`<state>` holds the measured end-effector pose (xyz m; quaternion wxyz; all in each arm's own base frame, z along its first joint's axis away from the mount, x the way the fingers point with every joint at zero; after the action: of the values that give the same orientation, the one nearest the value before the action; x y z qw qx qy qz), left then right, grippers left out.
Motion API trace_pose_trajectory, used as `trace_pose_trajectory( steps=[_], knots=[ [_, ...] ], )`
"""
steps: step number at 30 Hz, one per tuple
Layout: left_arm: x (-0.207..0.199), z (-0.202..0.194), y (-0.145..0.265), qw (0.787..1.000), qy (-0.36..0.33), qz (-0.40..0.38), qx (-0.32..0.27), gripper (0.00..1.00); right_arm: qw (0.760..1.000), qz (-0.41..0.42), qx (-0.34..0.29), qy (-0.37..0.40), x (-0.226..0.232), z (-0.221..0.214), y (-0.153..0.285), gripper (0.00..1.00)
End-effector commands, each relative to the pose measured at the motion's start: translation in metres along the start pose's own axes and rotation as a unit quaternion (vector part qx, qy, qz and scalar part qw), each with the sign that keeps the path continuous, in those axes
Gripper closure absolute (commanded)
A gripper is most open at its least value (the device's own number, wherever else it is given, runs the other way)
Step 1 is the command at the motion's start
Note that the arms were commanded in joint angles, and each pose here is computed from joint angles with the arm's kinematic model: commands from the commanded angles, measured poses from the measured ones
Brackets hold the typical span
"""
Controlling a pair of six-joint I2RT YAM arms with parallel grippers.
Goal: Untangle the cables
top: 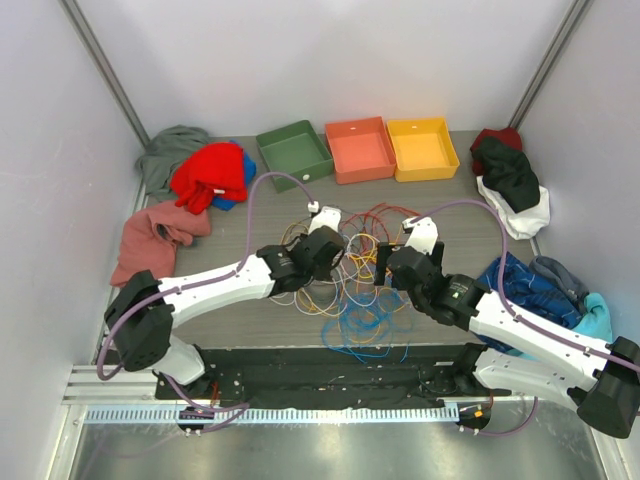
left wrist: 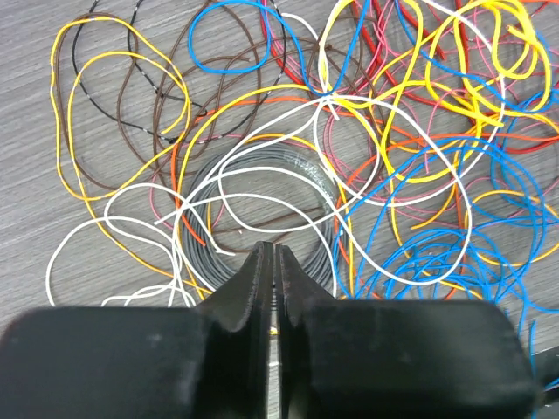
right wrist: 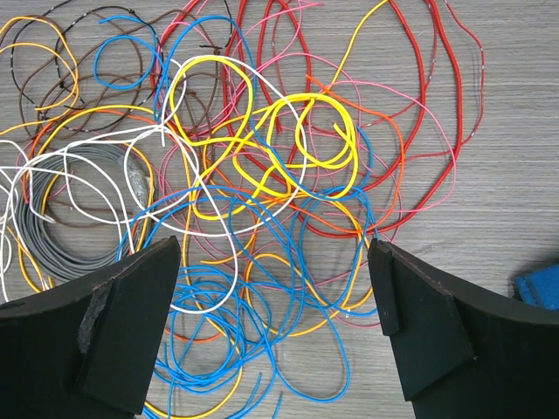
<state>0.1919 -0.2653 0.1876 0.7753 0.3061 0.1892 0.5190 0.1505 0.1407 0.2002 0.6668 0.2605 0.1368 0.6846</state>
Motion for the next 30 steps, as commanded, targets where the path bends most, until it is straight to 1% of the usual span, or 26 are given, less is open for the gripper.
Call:
trace_pose_trajectory(
  steps=[1, 3, 4, 5, 6, 8, 13, 16, 19, 21, 25, 30],
  knots=[
    [-0.005, -0.009, -0.014, 0.999, 0.032, 0.006, 0.022, 0.75, 1.000, 0.008, -0.010, -0.017, 0.005, 0.004, 0.000, 0.03],
    [-0.010, -0.012, -0.017, 0.998, 0.054, -0.002, 0.032, 0.58, 1.000, 0.008, -0.011, -0.015, 0.005, 0.005, 0.000, 0.03],
    [-0.013, -0.015, -0.021, 0.997, 0.067, -0.008, 0.034, 0.47, 1.000, 0.010, -0.012, -0.016, 0.004, 0.006, 0.001, 0.03],
    [-0.017, -0.015, -0.022, 0.995, 0.095, -0.015, 0.038, 0.44, 1.000, 0.009, -0.014, -0.016, 0.004, 0.006, 0.001, 0.03],
    [-0.019, -0.016, -0.023, 0.993, 0.110, -0.016, 0.041, 0.39, 1.000, 0.008, -0.013, -0.014, 0.003, 0.005, 0.002, 0.03],
    [-0.024, -0.015, -0.027, 0.988, 0.145, -0.019, 0.043, 0.39, 1.000, 0.008, -0.016, -0.016, 0.002, 0.005, 0.002, 0.03],
    [-0.030, -0.006, -0.038, 0.983, 0.179, 0.002, 0.032, 0.41, 1.000, 0.009, -0.009, -0.014, 0.004, 0.004, 0.001, 0.03],
    [-0.027, -0.006, -0.050, 0.980, 0.195, 0.019, 0.039, 0.43, 1.000, 0.009, -0.009, -0.015, 0.003, 0.003, 0.001, 0.03],
    [-0.021, -0.013, -0.064, 0.972, 0.224, 0.024, 0.061, 0.46, 1.000, 0.008, -0.013, -0.015, 0.001, 0.004, 0.002, 0.03],
    [-0.017, -0.020, -0.072, 0.970, 0.231, 0.030, 0.072, 0.49, 1.000, 0.008, -0.014, -0.014, 0.000, 0.004, 0.003, 0.03],
    [-0.010, -0.024, -0.082, 0.964, 0.253, 0.036, 0.080, 0.51, 1.000, 0.006, -0.012, -0.011, 0.000, 0.003, 0.002, 0.03],
    [-0.004, -0.026, -0.093, 0.960, 0.261, 0.039, 0.092, 0.53, 1.000, 0.003, -0.009, -0.008, 0.001, 0.002, 0.001, 0.03]
  ],
)
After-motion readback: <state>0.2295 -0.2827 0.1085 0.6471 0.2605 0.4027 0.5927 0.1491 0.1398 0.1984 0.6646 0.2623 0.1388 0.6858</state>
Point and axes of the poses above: each gripper's point midway between its finger pads, its own y axis back along the fingers, its own x axis along the line the jaws close on, z = x × y, the point moved 10 cm from there along y, back along the fingers, and after that the axes turned 6 degrees about -y, right-handed, at the moved point
